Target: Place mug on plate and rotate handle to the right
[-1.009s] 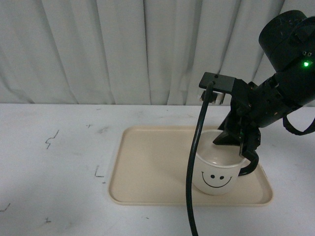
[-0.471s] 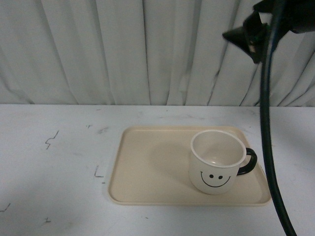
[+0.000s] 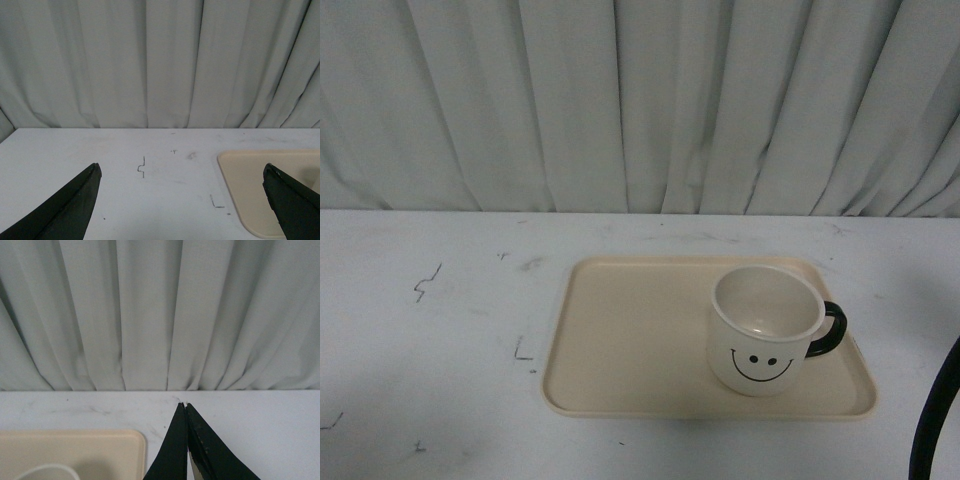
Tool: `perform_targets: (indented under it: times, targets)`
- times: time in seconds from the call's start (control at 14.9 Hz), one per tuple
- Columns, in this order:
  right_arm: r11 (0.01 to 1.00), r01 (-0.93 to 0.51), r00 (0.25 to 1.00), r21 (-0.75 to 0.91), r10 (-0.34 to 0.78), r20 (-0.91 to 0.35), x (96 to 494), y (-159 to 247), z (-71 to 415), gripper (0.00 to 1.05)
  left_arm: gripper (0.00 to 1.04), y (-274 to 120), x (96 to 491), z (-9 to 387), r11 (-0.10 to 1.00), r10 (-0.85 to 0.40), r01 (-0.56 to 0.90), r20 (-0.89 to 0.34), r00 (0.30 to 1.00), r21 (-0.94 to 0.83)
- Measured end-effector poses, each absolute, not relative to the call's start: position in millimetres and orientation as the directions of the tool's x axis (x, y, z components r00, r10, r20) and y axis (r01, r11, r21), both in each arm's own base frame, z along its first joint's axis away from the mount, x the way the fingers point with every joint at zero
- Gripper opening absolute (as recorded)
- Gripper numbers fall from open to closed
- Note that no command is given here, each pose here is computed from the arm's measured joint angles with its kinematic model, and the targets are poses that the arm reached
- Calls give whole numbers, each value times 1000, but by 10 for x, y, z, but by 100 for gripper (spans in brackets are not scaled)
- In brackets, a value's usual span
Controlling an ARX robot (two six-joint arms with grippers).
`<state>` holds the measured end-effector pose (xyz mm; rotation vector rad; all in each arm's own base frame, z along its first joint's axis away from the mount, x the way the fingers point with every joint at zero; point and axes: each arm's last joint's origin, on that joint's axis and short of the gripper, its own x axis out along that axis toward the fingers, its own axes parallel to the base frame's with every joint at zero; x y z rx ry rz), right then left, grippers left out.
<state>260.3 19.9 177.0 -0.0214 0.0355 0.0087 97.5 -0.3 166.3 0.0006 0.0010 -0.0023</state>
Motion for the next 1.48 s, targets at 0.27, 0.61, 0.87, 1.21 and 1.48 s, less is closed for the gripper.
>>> perform_targets:
  times: [0.27, 0.61, 0.87, 1.21, 1.48]
  targets:
    - [1000, -11, 1000, -15, 11, -8, 2134, 31, 1753, 2, 98, -3, 975, 1664, 1000, -3, 3, -1, 1000, 0]
    - [1000, 3, 1000, -15, -3, -9, 1716, -1, 1631, 2, 98, -3, 975, 1664, 1000, -3, 3, -1, 1000, 0]
    - [1000, 3, 1000, -14, -3, -15, 1526, -1, 1626, 2, 98, -3, 975, 1664, 1000, -3, 3, -1, 1000, 0]
    - [1000, 3, 1000, -15, -3, -5, 1379, -1, 1655, 2, 98, -3, 975, 1664, 1000, -3, 3, -1, 1000, 1]
    - [1000, 3, 1000, -15, -3, 7, 1303, -1, 1686, 2, 98, -3, 975, 1664, 1000, -3, 3, -1, 1000, 1]
